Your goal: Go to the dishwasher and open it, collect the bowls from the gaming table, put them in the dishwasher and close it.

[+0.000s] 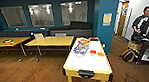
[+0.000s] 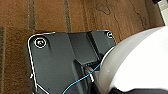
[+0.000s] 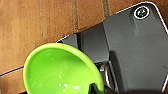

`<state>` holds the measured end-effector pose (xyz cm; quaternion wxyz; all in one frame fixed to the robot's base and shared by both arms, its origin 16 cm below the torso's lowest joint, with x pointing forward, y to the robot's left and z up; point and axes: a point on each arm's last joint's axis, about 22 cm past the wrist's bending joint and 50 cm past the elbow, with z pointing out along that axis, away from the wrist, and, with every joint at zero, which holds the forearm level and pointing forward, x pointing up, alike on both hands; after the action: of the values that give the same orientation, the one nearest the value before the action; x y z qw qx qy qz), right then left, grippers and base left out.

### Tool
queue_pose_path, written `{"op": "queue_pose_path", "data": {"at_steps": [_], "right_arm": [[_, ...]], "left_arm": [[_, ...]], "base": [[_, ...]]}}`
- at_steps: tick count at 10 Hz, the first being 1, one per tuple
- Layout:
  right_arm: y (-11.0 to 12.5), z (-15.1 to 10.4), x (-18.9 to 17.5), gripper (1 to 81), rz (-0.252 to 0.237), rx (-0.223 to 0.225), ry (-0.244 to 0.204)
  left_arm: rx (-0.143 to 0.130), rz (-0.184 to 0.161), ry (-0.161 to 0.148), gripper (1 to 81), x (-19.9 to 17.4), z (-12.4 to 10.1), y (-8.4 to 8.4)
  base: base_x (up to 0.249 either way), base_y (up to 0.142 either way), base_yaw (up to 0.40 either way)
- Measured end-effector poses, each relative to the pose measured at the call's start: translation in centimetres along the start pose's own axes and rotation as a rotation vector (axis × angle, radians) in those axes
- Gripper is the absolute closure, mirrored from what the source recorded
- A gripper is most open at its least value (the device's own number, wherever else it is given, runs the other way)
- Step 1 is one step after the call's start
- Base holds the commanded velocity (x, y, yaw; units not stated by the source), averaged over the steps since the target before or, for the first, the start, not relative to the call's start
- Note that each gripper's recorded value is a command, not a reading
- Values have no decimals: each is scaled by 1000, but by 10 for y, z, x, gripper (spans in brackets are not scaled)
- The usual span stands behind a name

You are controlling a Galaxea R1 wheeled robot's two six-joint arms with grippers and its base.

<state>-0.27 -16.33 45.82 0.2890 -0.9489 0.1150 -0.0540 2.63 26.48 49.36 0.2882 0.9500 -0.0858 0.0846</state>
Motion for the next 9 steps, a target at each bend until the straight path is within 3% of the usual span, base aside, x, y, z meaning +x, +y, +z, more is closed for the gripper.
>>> {"op": "queue_pose_path", "data": {"at_steps": [2,5,9], "right_arm": [[-7,5,-4,811,-3,7,-5],[15,-5,-5,811,-7,-28,-6],[13,-4,-5,811,-7,-25,-6]], "left_arm": [[3,1,1,811,0,2,-1],[10,2,1,811,0,1,-4],[9,2,1,811,0,1,-4]], "base": [[-113,0,0],[-113,0,0],[-113,0,0]]}}
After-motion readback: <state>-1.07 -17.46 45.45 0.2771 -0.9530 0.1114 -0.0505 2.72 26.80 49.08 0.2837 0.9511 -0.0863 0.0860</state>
